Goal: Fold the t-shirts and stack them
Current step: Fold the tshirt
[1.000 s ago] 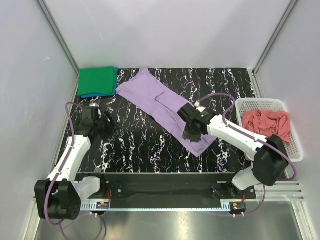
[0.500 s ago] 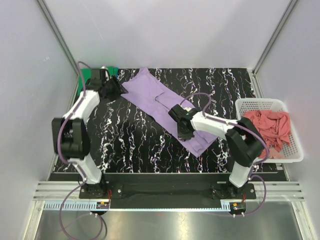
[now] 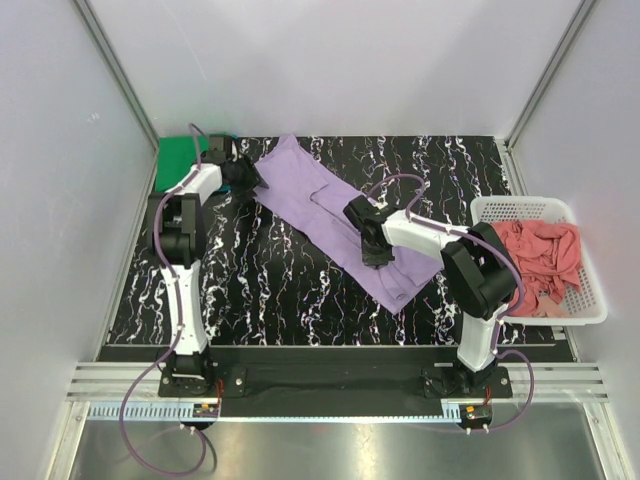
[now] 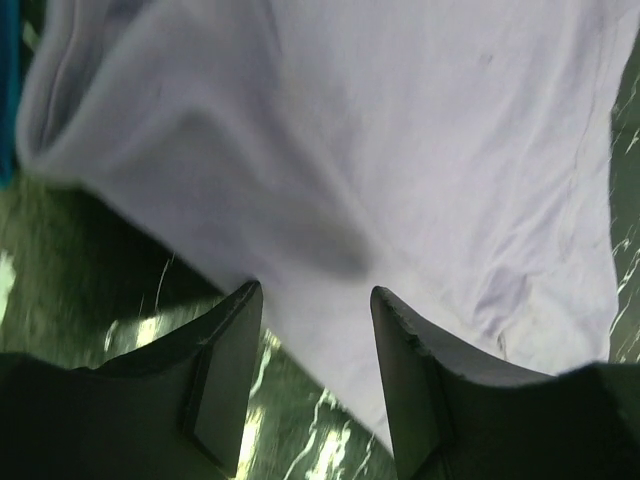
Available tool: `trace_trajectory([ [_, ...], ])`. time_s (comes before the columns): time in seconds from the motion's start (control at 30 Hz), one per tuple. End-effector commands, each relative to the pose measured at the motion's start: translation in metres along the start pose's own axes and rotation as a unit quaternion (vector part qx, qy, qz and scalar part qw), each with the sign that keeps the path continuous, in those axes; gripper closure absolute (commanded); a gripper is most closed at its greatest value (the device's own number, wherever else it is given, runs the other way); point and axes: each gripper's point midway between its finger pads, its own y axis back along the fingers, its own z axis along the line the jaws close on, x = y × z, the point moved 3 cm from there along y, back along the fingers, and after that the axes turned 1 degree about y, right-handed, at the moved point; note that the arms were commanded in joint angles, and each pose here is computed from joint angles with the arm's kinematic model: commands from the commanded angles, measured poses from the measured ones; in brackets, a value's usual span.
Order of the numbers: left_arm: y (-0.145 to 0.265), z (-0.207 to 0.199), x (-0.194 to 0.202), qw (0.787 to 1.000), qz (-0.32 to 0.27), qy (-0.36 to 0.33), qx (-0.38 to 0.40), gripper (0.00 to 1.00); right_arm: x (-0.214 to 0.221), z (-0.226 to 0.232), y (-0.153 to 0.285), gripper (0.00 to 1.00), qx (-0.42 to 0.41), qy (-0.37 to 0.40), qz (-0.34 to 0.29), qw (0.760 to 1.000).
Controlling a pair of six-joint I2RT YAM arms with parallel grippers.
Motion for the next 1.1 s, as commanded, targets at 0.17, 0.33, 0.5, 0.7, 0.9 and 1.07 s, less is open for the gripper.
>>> trace_trajectory([
  [0.17,-0.012,-0.024,-0.034,0.998,-0.038,-0.035,0.033,0.46,-0.018,-0.035,0.009,0.87,0.058,0.006,-0.019,0.998],
  [0.33,-0.030,-0.020,-0.037,0.999,-0.026,-0.034,0.026,0.46,-0.012,-0.051,0.011,0.86,0.087,0.009,-0.009,0.996],
  [0.5,-0.038,-0.020,-0.042,0.998,-0.032,-0.042,0.030,0.45,-0.020,-0.055,0.030,0.85,0.085,0.005,-0.028,0.996],
  [0.7,-0.035,-0.026,-0.044,0.997,-0.033,-0.054,0.047,0.42,-0.047,-0.079,0.032,0.82,0.052,-0.085,-0.034,0.994],
  [0.9,0.052,-0.074,-0.072,0.988,-0.094,-0.095,0.073,0.33,-0.078,-0.109,0.011,0.77,0.064,-0.108,-0.025,0.992],
  [1.07,0.125,-0.098,-0.022,0.988,-0.081,-0.113,0.070,0.33,-0.107,-0.110,0.013,0.56,-0.076,-0.105,-0.022,0.991],
])
